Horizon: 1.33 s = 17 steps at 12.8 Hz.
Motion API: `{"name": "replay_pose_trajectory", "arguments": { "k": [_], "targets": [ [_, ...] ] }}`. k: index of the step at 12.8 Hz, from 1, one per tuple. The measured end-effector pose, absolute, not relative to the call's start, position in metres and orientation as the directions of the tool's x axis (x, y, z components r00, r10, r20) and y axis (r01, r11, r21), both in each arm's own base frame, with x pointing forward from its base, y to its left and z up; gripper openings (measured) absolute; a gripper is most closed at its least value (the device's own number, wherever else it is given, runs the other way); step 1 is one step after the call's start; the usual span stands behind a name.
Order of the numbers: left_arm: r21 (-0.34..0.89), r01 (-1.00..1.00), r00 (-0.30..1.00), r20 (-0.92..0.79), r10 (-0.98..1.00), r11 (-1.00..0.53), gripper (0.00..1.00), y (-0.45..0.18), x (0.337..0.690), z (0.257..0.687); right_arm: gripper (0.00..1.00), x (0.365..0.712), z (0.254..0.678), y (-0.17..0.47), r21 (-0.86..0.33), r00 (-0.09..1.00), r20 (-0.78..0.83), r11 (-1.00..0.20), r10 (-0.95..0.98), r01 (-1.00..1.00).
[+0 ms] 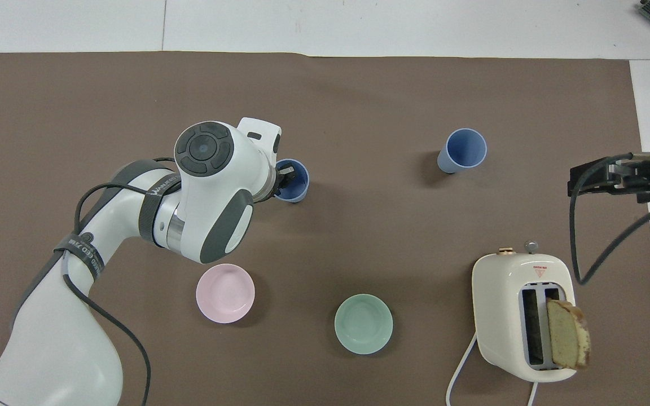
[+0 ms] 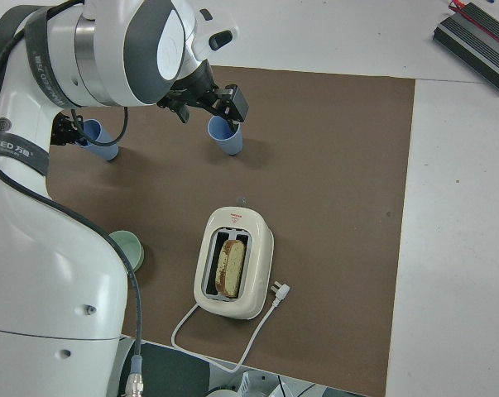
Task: Stack blue cups with both arms
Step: 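Release the blue cup and withdraw the left gripper while the right gripper advances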
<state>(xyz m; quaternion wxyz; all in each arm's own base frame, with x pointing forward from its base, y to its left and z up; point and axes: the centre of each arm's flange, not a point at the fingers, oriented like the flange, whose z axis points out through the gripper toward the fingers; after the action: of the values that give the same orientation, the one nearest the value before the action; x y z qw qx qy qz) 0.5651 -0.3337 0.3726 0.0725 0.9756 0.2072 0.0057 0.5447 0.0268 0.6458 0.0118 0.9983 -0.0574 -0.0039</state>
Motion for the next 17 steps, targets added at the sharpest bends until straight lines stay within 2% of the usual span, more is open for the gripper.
{"name": "replay_pose_trajectory", "arguments": {
  "k": [1,2,6,9,13,17],
  "targets": [
    [0.145,0.403,0.914,-0.018,0.405,-0.904,0.04,-0.334,0.565,0.373,1.00,0.545,0.646,0.027,0.024,0.993,-0.005,-0.993,-0.115,-0.114],
    [0.146,0.403,0.914,-0.018,0.405,-0.904,0.11,-0.334,0.565,0.373,1.00,0.545,0.646,0.027,0.024,0.993,-0.004,-0.993,-0.115,-0.114],
    [0.147,0.406,0.913,-0.015,0.408,-0.902,0.62,-0.332,0.566,0.374,1.00,0.545,0.646,0.027,0.023,0.993,-0.002,-0.993,-0.115,-0.114],
    [0.152,0.400,0.914,0.003,0.405,-0.904,0.99,-0.316,0.573,0.398,1.00,0.546,0.647,0.027,0.022,0.994,0.005,-0.993,-0.114,-0.114],
    [0.159,0.342,0.934,0.049,0.354,-0.926,1.00,-0.241,0.588,0.465,1.00,0.551,0.645,0.027,0.018,0.994,0.026,-0.994,-0.108,-0.108],
    [0.127,0.250,0.964,0.059,0.259,-0.960,1.00,-0.153,0.583,0.523,1.00,0.568,0.631,0.031,0.012,0.993,0.057,-0.995,-0.101,-0.101]
  ]
}}
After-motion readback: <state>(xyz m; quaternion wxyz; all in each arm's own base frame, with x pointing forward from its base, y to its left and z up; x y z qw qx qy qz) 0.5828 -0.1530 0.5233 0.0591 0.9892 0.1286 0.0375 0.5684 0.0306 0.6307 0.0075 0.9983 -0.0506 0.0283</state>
